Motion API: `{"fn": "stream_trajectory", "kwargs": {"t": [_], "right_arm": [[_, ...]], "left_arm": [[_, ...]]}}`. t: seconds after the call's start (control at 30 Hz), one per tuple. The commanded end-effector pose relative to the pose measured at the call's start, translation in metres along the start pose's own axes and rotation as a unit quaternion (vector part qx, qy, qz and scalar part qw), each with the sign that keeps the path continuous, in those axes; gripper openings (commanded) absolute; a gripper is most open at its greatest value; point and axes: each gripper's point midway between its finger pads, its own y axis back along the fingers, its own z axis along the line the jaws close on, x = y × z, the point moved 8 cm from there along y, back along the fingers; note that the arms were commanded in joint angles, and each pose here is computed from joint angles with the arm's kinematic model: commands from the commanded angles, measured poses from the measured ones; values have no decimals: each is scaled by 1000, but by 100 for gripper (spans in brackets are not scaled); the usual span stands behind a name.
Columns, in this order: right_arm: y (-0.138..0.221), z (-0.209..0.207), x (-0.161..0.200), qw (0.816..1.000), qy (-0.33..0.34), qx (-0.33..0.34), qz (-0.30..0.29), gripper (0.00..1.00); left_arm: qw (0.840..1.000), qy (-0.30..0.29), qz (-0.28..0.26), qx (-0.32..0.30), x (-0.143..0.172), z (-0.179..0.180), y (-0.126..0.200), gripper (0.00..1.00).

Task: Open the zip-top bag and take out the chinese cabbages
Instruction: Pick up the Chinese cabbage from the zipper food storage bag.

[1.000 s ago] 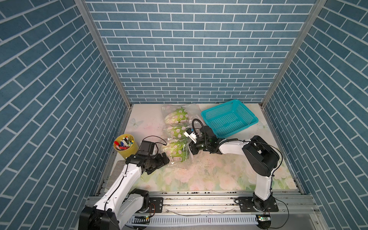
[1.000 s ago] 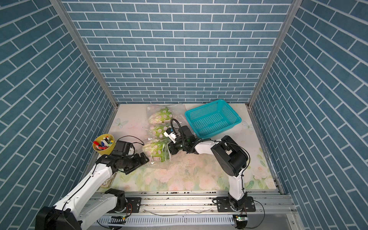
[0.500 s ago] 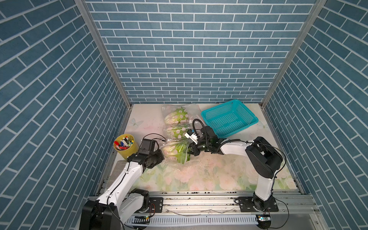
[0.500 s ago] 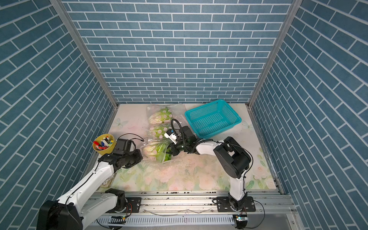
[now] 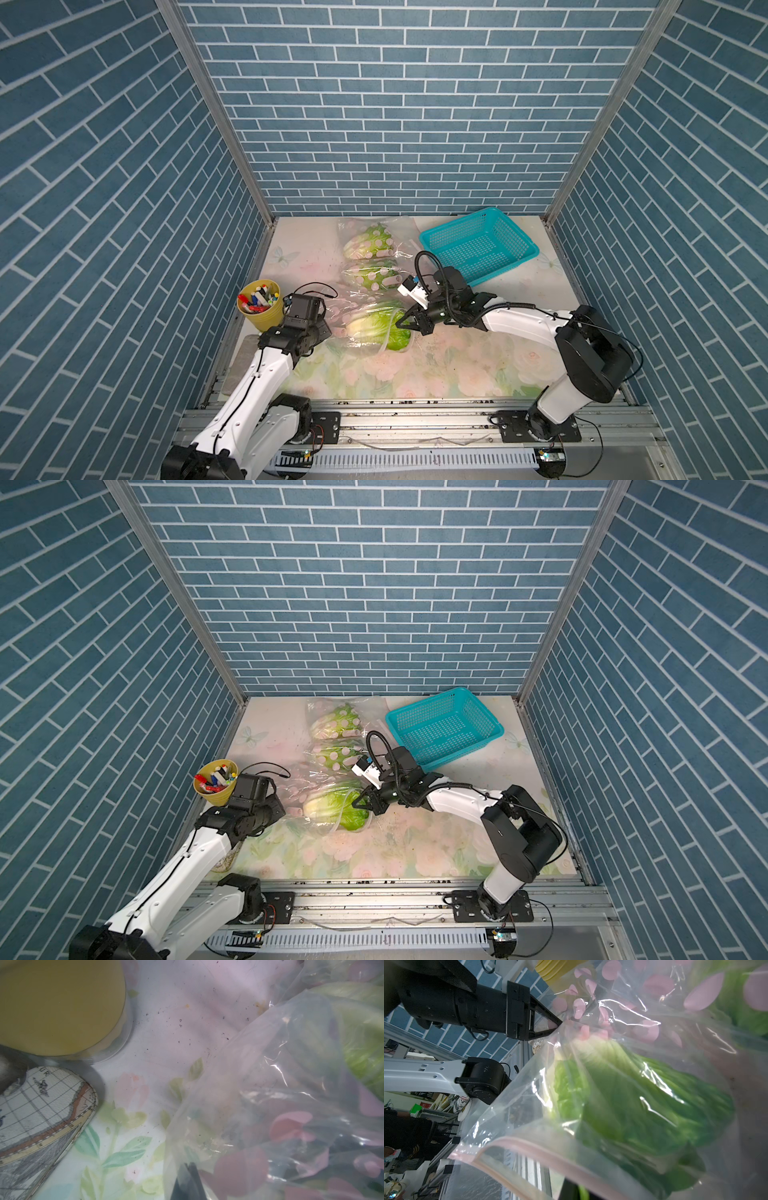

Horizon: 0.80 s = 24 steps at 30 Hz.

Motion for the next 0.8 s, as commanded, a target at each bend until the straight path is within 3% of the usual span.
{"fn": "stream_trajectory", "kwargs": {"t": [0.0,0.3,0.47,0.77], "right_arm": [[16,0,-4,999,28,37,-5,0],[40,-2,14,994,8,110,-15,0],[71,3,18,981,12,186,-44,0],[119,-1,12,960,-18,279,-17,0]], "left_arm": [[998,8,-13,-55,2,16,0,0],[995,22,-37,-93,0,27,8,0],[993,30,-37,-105,2,31,7,0],[993,33,-36,-111,2,32,4,0]]}}
